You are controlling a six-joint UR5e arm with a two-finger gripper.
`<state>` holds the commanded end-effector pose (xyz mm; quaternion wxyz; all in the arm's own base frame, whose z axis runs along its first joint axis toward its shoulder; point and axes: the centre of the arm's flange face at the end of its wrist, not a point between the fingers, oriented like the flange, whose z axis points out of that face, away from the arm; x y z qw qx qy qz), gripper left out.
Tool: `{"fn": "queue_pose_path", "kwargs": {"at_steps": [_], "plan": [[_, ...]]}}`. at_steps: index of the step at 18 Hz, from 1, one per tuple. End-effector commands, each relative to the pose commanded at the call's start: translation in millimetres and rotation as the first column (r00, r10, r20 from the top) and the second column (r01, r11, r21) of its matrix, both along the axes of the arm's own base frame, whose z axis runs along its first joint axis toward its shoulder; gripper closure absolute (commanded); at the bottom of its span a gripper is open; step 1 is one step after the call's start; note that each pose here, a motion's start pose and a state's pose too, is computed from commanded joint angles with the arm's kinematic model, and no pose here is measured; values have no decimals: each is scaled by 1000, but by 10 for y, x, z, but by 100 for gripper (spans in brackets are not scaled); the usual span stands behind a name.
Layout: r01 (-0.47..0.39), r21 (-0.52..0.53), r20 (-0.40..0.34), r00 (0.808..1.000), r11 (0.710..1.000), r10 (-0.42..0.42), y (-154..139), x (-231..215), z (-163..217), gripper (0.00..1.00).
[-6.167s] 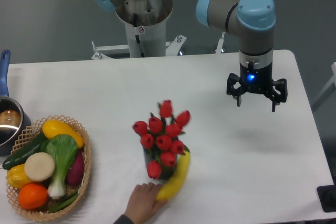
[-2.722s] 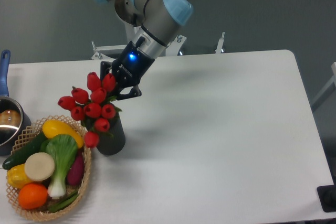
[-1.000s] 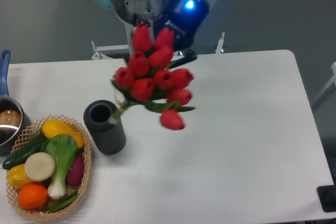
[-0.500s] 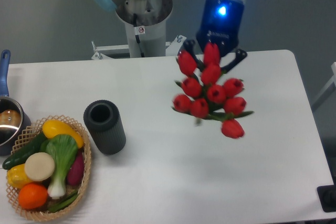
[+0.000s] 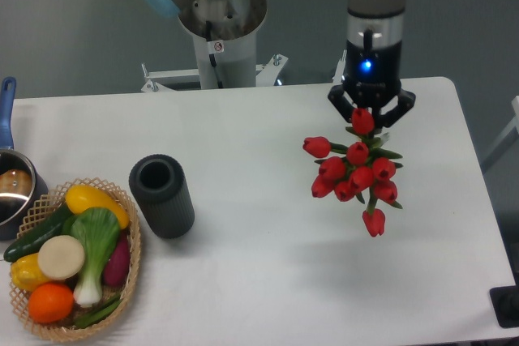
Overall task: Pick up the flowers from the vase
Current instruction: 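Carry the tulip bunch away from the vase and hold it aloft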
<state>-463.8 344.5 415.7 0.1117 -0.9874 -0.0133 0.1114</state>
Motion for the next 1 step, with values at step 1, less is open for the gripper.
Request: {"fn": "queue_pose_path", "kwargs": {"at_steps": [1], "plan": [[1, -31, 21, 1000, 1000, 0, -44, -31, -51, 100]]}}
